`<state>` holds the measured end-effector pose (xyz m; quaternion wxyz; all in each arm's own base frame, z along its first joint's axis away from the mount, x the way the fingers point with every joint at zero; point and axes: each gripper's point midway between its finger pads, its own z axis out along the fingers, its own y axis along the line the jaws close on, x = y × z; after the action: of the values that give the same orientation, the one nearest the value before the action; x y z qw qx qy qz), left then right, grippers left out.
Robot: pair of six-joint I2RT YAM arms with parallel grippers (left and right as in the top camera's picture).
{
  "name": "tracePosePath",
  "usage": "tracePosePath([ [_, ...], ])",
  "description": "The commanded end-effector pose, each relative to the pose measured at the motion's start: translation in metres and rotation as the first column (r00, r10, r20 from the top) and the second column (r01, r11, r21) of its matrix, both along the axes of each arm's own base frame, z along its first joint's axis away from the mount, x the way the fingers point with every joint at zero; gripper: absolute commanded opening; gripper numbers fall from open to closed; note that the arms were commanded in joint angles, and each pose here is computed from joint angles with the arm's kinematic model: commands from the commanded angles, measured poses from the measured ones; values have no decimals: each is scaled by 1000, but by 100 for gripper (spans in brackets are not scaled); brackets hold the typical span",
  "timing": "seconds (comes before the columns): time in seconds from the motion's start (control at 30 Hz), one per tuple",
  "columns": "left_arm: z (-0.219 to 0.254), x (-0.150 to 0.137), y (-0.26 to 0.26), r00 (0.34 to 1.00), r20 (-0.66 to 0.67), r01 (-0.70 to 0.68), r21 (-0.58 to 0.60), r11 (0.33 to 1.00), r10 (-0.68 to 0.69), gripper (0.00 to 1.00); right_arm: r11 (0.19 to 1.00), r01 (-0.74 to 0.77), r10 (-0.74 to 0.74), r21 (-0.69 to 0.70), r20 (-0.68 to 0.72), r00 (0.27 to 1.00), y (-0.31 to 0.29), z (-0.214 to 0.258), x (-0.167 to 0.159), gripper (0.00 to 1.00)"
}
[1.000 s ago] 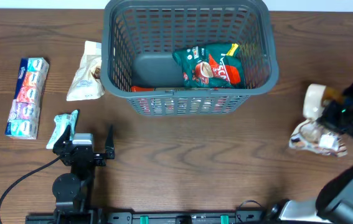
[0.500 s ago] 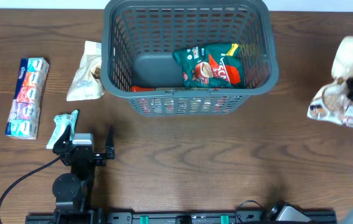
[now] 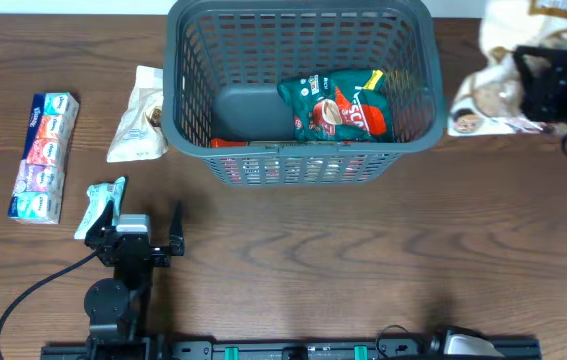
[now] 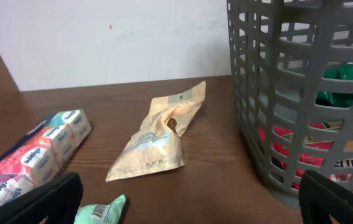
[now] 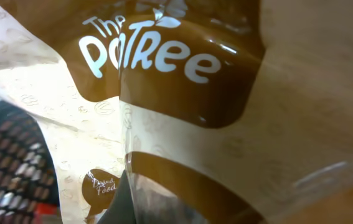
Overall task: Pack container
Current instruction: 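Lift the Pantree bag and carry it left into the basket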
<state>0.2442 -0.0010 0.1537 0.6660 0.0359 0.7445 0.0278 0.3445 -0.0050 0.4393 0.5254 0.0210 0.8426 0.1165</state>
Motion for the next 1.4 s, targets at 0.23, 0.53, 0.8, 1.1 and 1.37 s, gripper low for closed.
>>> tracePosePath([
  [0.23,-16,0,0,999,-40,2,7,1000,-2,99,960,-253,246,-119,-71,967,111,-32,31,2],
  [0.53,-16,0,0,999,-40,2,7,1000,-2,99,945,-272,247,-182,-150,957,142,-68,56,1],
  [0.8,-16,0,0,999,-40,2,7,1000,-2,99,949,-241,175,-202,-295,939,132,-118,73,2],
  [1.1,-16,0,0,999,-40,2,7,1000,-2,99,938,-225,98,-263,-422,901,120,-160,77,2],
  [1.37,-16,0,0,999,-40,2,7,1000,-2,99,956,-128,3,-264,-426,905,105,-163,81,2],
])
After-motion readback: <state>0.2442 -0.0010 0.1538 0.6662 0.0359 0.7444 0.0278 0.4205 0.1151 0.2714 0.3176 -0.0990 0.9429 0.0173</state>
